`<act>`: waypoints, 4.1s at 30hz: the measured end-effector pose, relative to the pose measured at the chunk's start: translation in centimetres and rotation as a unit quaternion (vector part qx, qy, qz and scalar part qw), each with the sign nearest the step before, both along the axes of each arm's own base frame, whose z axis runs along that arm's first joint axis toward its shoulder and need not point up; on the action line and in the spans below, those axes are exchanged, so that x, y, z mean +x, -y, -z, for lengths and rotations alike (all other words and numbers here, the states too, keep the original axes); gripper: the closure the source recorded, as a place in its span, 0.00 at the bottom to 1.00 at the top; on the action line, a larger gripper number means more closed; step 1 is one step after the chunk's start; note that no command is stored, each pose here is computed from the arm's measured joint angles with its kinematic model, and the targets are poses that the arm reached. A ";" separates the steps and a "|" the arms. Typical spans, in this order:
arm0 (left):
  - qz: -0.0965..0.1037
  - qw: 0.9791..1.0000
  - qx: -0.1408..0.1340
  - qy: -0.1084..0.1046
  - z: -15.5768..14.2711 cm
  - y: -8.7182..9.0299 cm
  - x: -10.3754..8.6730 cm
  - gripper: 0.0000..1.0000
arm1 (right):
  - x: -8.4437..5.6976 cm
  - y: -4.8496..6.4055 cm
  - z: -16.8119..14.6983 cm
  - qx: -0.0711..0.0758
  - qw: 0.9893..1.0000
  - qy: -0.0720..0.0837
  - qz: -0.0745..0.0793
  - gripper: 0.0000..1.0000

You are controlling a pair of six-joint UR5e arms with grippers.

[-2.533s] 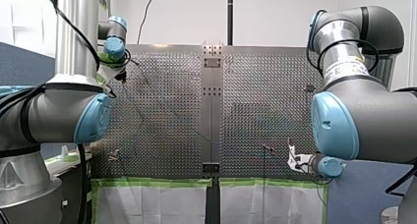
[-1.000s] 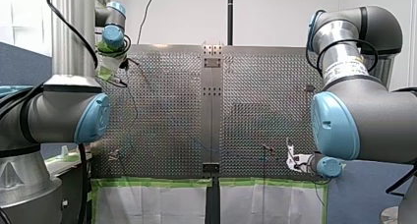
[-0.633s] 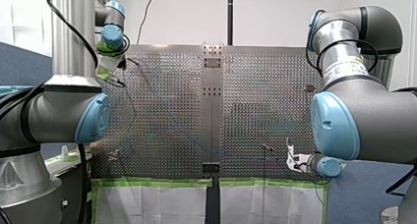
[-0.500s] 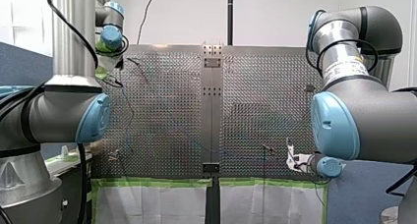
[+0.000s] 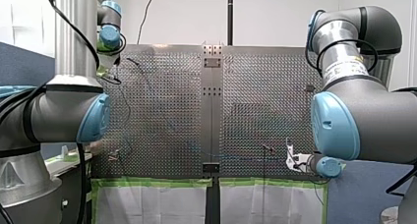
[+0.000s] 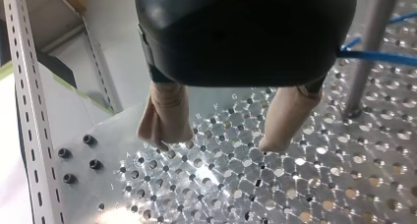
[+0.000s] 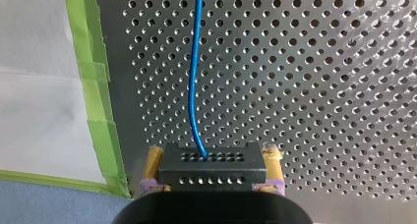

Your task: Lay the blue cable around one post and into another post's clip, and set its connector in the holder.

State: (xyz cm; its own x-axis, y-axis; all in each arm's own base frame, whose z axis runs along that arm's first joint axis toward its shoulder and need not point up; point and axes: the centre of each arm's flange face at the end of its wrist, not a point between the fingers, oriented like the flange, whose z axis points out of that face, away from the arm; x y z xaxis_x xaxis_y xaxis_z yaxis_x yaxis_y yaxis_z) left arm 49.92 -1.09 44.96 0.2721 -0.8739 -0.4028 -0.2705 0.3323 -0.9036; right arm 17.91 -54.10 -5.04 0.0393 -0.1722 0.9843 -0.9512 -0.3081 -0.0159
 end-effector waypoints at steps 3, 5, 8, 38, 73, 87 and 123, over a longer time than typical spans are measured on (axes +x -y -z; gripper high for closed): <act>0.003 1.000 0.002 -0.001 0.1 -0.2 0.9 0.00 | 0.1 0.0 0.0 0.000 1.000 0.000 -0.001 0.72; 0.003 1.000 0.002 -0.003 0.2 -0.3 1.3 0.00 | 0.1 0.0 0.0 0.000 1.000 0.001 -0.001 0.72; 0.002 1.000 0.003 0.001 0.3 -0.5 1.8 0.00 | 0.1 0.0 0.0 -0.001 1.000 0.001 -0.001 0.72; 0.008 0.998 0.034 -0.052 4.3 -0.9 5.6 0.00 | 0.6 -0.1 -0.1 -0.004 1.000 0.000 -0.006 0.72; -0.066 0.967 0.145 -0.198 3.7 0.9 1.6 0.00 | 1.0 -0.3 0.0 -0.002 1.000 -0.002 -0.009 0.72; -0.032 0.976 0.076 -0.203 3.9 2.0 1.1 0.00 | 1.1 -0.3 0.0 -0.003 1.000 -0.002 -0.010 0.72; 0.032 0.981 -0.111 -0.156 4.1 2.9 1.7 0.00 | 1.3 -0.4 0.0 -0.003 1.000 -0.002 -0.011 0.72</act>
State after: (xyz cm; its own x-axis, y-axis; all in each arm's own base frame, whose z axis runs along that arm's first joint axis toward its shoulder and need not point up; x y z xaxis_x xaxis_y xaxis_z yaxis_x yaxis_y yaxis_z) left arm 51.60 -3.96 40.82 0.1079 -0.9605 -0.2565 -0.5313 0.1623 -0.8315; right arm 19.16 -53.75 -5.02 0.0477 -0.1651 0.9851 -0.9444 -0.3286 -0.0094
